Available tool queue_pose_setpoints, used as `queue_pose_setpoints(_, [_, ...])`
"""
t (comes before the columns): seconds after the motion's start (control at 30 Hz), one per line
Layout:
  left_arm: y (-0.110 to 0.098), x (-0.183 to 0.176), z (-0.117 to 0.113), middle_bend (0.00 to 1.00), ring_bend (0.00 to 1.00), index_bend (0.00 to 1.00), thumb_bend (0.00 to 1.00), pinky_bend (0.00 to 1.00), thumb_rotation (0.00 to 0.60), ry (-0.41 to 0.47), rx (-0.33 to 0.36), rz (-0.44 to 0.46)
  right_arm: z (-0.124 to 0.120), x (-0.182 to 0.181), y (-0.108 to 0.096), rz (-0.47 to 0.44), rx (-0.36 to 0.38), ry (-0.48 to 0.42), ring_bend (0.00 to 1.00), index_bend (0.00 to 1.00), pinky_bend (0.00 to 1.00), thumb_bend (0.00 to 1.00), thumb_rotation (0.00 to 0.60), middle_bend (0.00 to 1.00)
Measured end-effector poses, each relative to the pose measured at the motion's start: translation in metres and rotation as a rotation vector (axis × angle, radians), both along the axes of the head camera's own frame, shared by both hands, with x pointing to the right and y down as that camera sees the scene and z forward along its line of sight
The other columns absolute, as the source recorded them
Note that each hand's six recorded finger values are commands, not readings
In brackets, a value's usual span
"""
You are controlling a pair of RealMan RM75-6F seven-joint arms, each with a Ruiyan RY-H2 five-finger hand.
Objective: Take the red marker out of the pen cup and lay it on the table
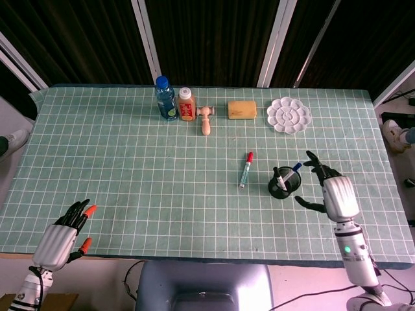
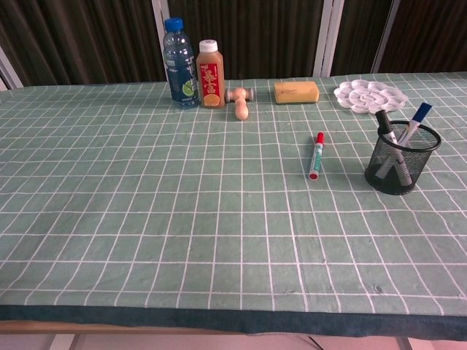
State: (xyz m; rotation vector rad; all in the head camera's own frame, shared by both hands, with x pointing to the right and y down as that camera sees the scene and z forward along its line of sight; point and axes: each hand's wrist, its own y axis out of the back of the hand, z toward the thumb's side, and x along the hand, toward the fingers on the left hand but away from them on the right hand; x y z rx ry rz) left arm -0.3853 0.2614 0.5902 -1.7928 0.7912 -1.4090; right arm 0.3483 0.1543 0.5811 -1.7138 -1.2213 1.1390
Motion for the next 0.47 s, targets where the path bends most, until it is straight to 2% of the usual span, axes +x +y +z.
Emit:
queue_pose_setpoints(0.07, [0.001, 0.001, 0.000, 0.00, 0.04, 0.11, 0.39, 0.35, 0.600, -0.004, 0.000, 0.005, -0.010, 0.021, 0.028, 0.052, -0.018, 0.010, 0.10, 0.13, 0.27, 0.25, 0.600, 0.18])
queue_pose_setpoints(0.2, [0.003, 0.004, 0.002, 0.00, 0.04, 0.10, 0.39, 0.35, 0.600, -0.012, -0.002, 0.018, -0.012, 0.041, 0.067, 0.100, -0.081, 0.057, 0.06, 0.08, 0.23, 0.26, 0.600, 0.11])
queue_pose_setpoints(0.47, [0.002, 0.003, 0.001, 0.00, 0.04, 0.09, 0.39, 0.35, 0.600, -0.015, 0.010, 0.013, -0.006, 0.030, 0.075, 0.030, -0.131, 0.067, 0.04, 0.05, 0.24, 0.26, 0.600, 0.07])
